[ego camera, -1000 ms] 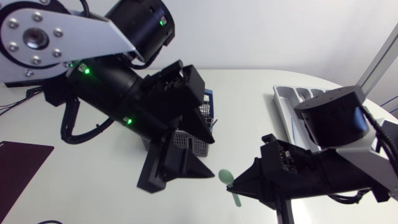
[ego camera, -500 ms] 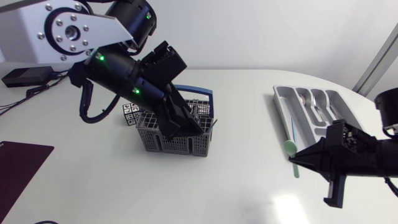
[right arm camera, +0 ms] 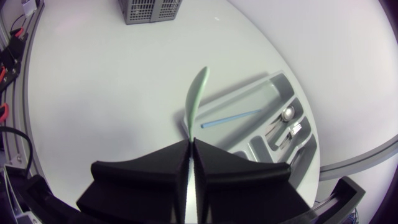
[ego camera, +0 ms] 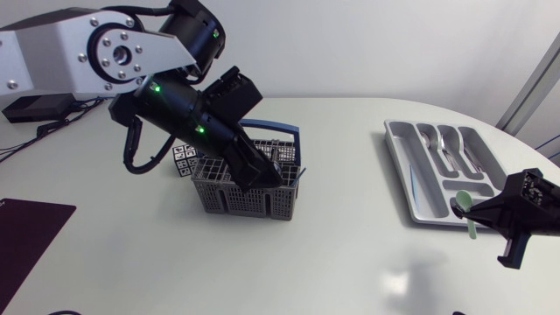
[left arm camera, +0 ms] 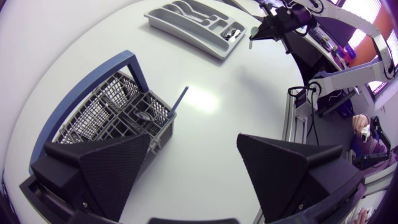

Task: Transfer all utensils from the basket to the drawer tray.

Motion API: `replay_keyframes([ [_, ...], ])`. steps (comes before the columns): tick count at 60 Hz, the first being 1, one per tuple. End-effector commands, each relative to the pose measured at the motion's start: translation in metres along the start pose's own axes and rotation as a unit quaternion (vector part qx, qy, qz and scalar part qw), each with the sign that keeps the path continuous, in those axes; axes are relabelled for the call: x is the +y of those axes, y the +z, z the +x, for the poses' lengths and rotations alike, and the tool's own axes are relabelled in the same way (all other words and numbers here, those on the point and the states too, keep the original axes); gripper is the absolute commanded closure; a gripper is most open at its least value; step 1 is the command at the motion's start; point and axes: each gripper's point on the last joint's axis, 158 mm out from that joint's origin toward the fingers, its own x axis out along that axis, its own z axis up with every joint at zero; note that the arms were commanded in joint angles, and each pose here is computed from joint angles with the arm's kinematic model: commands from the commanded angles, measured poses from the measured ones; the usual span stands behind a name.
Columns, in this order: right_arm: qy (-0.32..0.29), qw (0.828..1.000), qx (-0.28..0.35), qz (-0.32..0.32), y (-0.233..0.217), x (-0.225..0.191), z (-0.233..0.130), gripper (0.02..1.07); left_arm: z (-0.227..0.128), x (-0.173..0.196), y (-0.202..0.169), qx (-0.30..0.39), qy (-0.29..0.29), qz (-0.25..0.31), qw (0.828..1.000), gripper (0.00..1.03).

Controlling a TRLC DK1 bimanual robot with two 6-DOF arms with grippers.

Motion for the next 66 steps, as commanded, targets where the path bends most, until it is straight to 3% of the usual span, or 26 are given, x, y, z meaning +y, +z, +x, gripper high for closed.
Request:
replay_keyframes([
  [1, -0.018, 0.999, 0.005, -0.027, -0.009, -0.022, -0.003, 1.02, 0.000, 0.012, 0.003, -0.002, 0.008, -0.022, 1.000, 0.05],
  [22, -0.098, 0.989, 0.077, -0.080, -0.065, -0.068, 0.013, 1.01, -0.007, 0.031, 0.003, -0.014, 0.025, -0.073, 0.997, 0.05],
  [38, -0.124, 0.977, 0.134, -0.113, -0.108, -0.090, 0.032, 1.00, -0.008, 0.044, 0.001, -0.015, 0.032, -0.107, 0.994, 0.05],
  [55, -0.135, 0.965, 0.173, -0.143, -0.132, -0.088, 0.041, 0.69, 0.001, 0.048, -0.006, -0.002, 0.032, -0.124, 0.992, 0.05],
  [66, -0.142, 0.963, 0.179, -0.145, -0.133, -0.087, 0.036, 0.55, 0.006, 0.052, -0.010, 0.007, 0.037, -0.132, 0.991, 0.05],
])
